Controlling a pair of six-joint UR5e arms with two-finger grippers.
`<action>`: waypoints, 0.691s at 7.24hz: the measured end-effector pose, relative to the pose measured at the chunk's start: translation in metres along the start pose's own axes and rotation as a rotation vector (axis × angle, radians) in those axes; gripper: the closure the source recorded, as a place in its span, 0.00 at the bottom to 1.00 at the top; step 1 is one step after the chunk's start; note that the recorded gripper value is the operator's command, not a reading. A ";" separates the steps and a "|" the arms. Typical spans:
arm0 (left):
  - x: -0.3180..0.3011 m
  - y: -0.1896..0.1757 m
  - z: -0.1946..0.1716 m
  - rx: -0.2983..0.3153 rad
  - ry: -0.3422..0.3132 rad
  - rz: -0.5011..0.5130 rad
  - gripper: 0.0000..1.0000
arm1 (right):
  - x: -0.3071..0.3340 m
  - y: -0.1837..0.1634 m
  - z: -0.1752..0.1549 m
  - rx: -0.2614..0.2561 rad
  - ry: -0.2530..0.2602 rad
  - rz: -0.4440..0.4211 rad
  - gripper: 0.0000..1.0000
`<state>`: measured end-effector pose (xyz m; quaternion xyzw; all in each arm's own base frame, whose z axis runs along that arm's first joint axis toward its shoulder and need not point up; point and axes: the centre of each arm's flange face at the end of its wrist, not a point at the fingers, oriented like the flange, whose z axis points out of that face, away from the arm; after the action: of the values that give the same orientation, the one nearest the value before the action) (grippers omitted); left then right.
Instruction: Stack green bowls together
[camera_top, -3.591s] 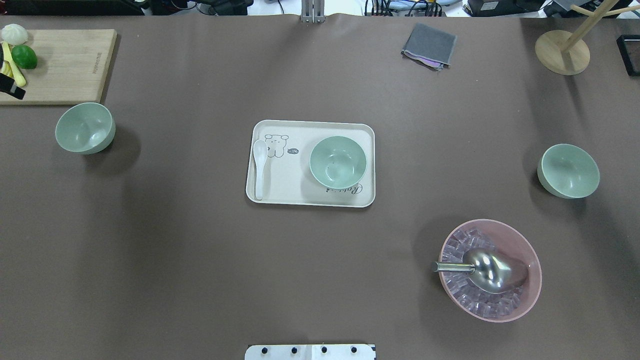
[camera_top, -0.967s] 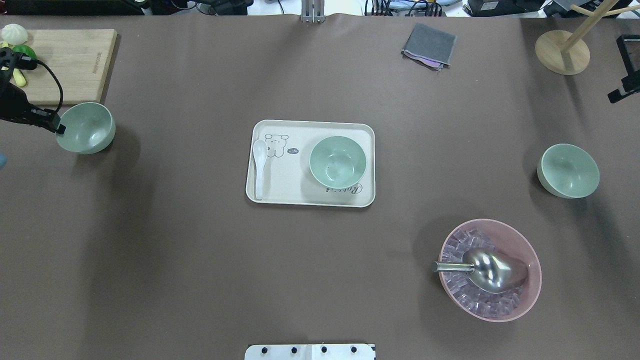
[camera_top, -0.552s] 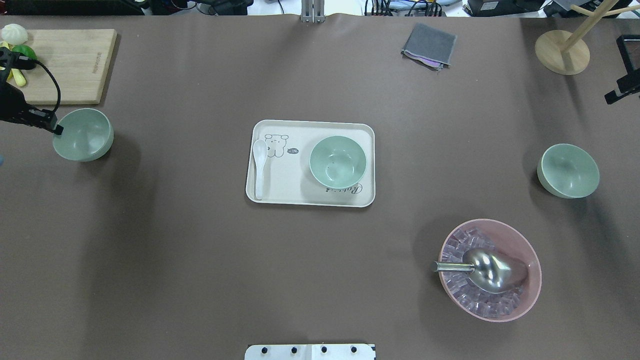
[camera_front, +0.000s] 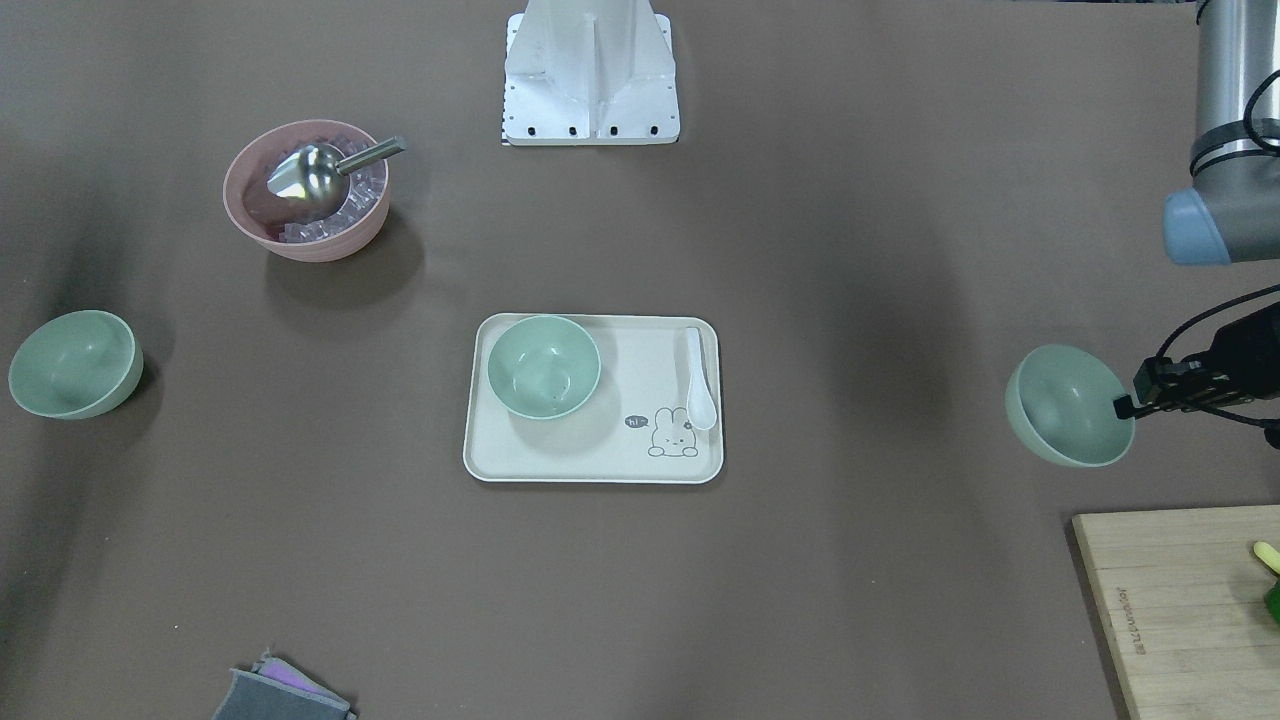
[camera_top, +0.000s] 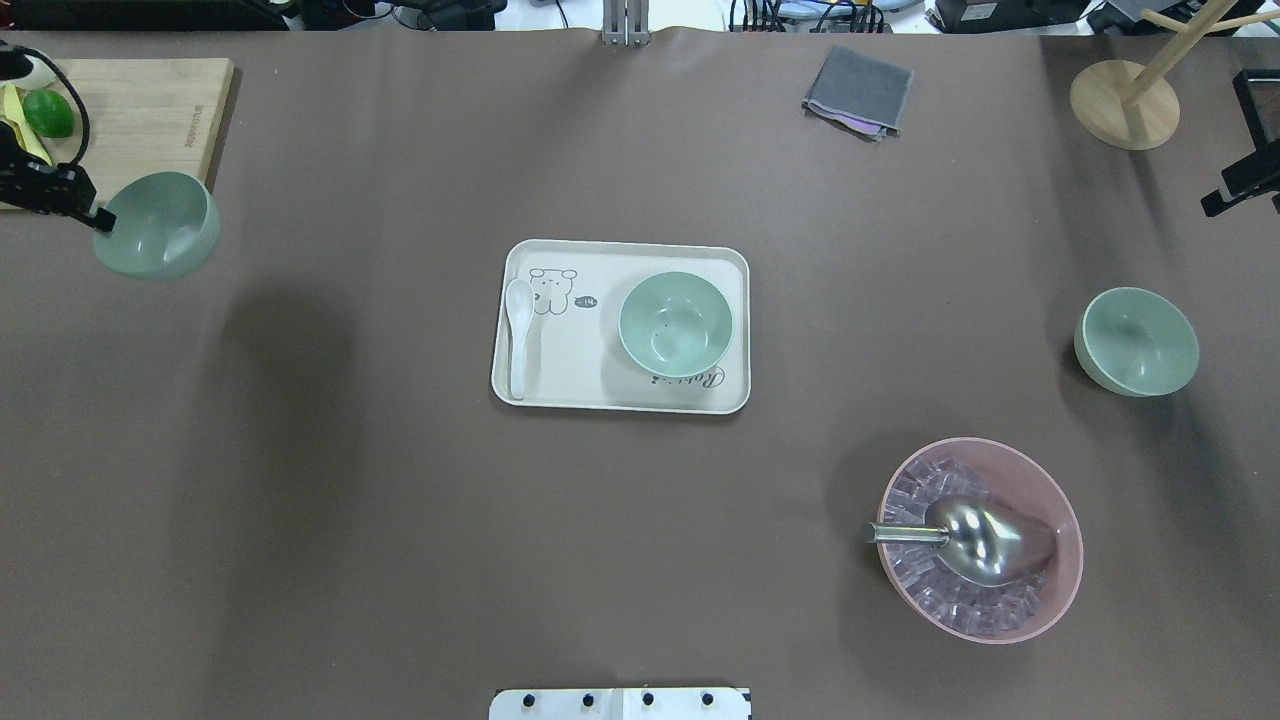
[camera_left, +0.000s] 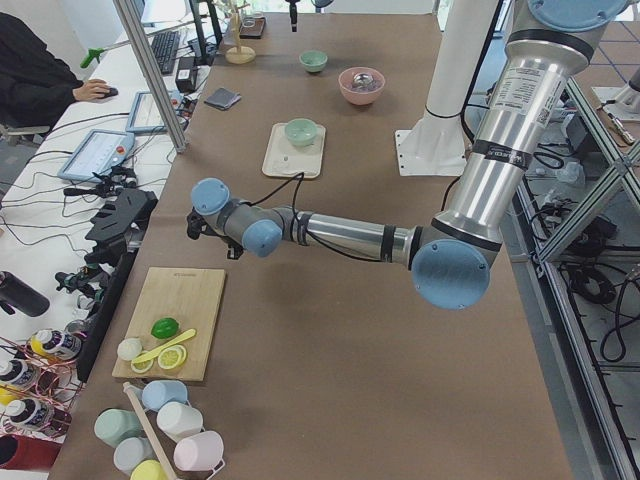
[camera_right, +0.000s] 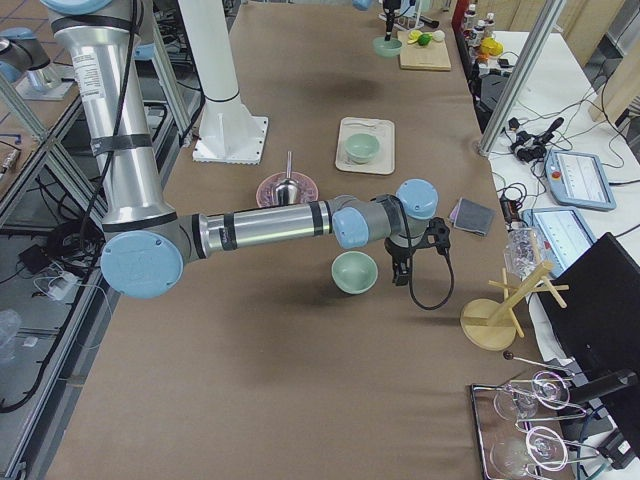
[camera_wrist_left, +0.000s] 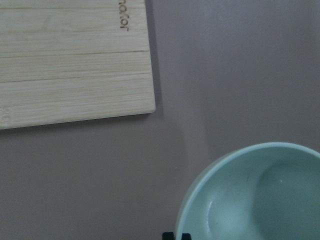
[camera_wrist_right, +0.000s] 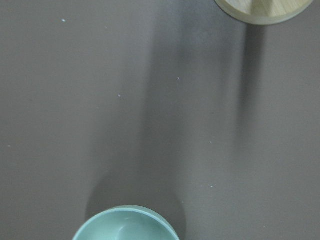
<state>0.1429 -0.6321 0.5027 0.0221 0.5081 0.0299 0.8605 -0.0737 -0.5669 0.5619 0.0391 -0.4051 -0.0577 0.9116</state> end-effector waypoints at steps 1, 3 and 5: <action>0.029 -0.010 -0.015 -0.006 0.002 -0.023 1.00 | 0.005 0.015 0.019 -0.016 0.032 -0.018 0.00; 0.074 -0.024 -0.035 0.003 0.009 -0.084 1.00 | 0.018 0.063 0.061 -0.021 0.038 -0.086 0.00; 0.096 -0.031 -0.040 0.010 0.015 -0.106 1.00 | 0.022 0.085 0.075 -0.016 0.027 -0.076 0.06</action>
<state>0.1551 -0.6553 0.3975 -0.0009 0.5150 -0.0180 0.8570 -0.1090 -0.4880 0.6384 0.0479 -0.3904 -0.0950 0.9145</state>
